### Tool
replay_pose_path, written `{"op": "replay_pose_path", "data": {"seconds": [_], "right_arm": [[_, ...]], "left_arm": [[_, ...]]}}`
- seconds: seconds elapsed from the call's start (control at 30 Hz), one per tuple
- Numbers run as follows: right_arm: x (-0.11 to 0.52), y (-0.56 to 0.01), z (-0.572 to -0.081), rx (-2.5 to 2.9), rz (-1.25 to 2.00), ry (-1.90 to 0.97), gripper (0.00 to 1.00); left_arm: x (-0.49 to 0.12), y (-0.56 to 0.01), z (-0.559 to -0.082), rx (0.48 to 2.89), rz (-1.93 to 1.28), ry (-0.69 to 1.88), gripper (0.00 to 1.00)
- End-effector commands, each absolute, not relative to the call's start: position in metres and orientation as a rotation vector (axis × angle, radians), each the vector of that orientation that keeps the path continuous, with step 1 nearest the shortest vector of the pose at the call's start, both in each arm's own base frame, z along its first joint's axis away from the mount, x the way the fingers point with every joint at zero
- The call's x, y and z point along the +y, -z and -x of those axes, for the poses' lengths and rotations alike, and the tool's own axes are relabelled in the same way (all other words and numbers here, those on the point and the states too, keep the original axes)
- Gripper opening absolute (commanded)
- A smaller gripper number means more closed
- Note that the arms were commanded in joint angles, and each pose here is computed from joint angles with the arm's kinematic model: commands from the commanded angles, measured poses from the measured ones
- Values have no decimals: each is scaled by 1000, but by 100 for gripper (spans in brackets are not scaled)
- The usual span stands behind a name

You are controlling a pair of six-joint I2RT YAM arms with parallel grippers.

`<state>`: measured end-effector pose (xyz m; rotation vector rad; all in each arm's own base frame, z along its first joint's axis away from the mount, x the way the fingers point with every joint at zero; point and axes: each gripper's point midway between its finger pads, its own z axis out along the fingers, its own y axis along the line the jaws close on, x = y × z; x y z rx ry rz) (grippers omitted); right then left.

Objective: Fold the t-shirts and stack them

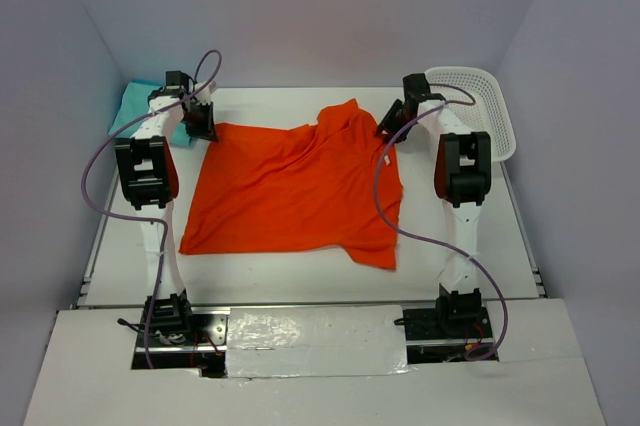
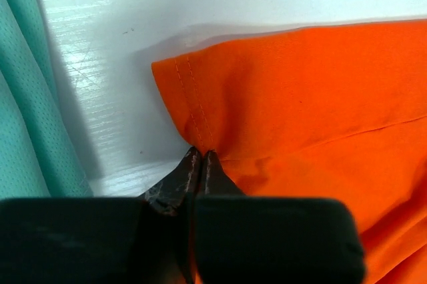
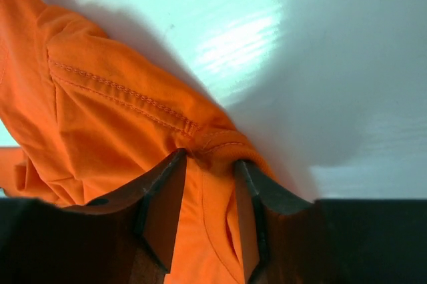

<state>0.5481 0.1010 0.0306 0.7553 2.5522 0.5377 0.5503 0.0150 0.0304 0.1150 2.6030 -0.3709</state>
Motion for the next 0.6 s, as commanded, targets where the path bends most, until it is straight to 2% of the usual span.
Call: {"op": "replay_pose_path", "data": {"seconds": [0.0, 0.07, 0.1, 0.2, 0.4, 0.43, 0.57], "right_arm": [[103, -37, -571, 2477, -765, -570, 38], [101, -37, -572, 2474, -777, -570, 29], [99, -37, -571, 2474, -787, -554, 17], [91, -44, -568, 2455, -789, -505, 0], [73, -86, -545, 2381, -757, -419, 0], [69, -109, -542, 2328, -749, -408, 0], [60, -120, -524, 2287, -755, -393, 0]], "left_arm": [[15, -40, -552, 2579, -109, 380, 5], [16, -47, -555, 2562, -114, 372, 0], [17, -52, -557, 2550, -120, 364, 0], [23, -66, -561, 2518, -132, 331, 0], [55, -129, -559, 2402, -93, 237, 0], [61, -135, -557, 2392, -87, 224, 0], [66, -148, -545, 2385, -104, 201, 0]]}}
